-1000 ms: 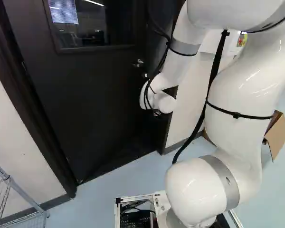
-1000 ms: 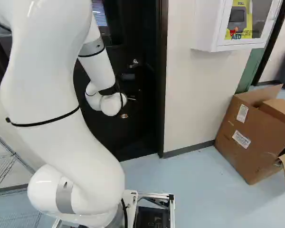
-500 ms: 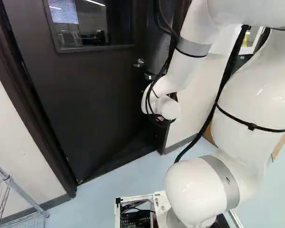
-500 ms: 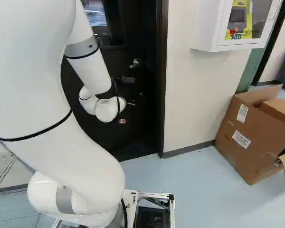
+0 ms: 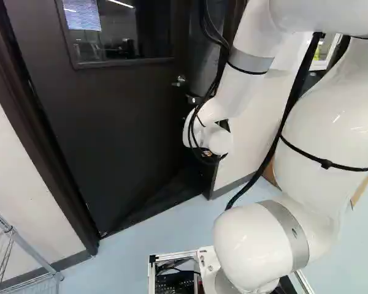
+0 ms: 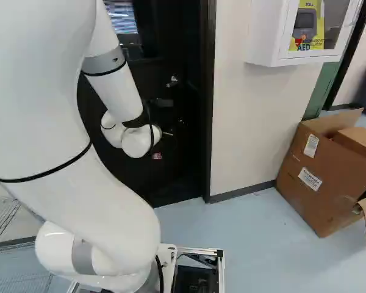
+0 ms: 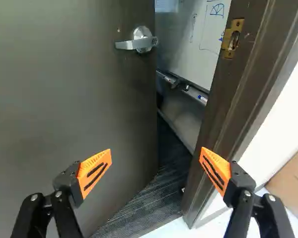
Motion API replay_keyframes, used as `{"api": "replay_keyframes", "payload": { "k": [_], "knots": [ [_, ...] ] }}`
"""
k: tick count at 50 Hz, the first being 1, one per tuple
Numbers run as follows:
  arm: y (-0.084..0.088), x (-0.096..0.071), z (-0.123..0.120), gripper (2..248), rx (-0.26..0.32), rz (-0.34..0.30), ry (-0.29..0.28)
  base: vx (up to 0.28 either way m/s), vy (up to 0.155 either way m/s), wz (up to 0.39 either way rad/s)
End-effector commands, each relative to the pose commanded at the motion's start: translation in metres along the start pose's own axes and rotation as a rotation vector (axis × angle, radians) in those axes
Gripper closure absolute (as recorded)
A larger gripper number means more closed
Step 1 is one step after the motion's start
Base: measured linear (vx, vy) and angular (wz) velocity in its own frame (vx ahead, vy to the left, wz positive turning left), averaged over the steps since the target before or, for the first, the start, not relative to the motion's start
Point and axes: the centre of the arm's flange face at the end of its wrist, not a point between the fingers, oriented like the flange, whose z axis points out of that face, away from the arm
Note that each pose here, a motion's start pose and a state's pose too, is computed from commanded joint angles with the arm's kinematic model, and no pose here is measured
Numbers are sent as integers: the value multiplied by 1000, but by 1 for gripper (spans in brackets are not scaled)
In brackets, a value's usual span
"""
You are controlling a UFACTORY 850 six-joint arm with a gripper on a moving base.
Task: Open the door and move inside
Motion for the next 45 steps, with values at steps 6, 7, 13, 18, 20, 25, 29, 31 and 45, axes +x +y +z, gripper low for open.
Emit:
{"api": "replay_keyframes", "payload": {
  "k": [6,7,13,18,20,25,29,31,45],
  "knots": [
    [0,0,0,3,0,0,0,-11,-16,-10],
    [0,0,0,3,0,0,0,1,21,20],
    [0,0,0,3,0,0,0,6,4,3],
    [0,0,0,3,0,0,0,0,0,0],
    [0,0,0,3,0,0,0,0,0,0],
    [0,0,0,3,0,0,0,16,1,0],
    [0,0,0,3,0,0,0,35,3,1],
    [0,0,0,3,0,0,0,38,0,-6],
    [0,0,0,3,0,0,0,89,29,-10]
  ]
}}
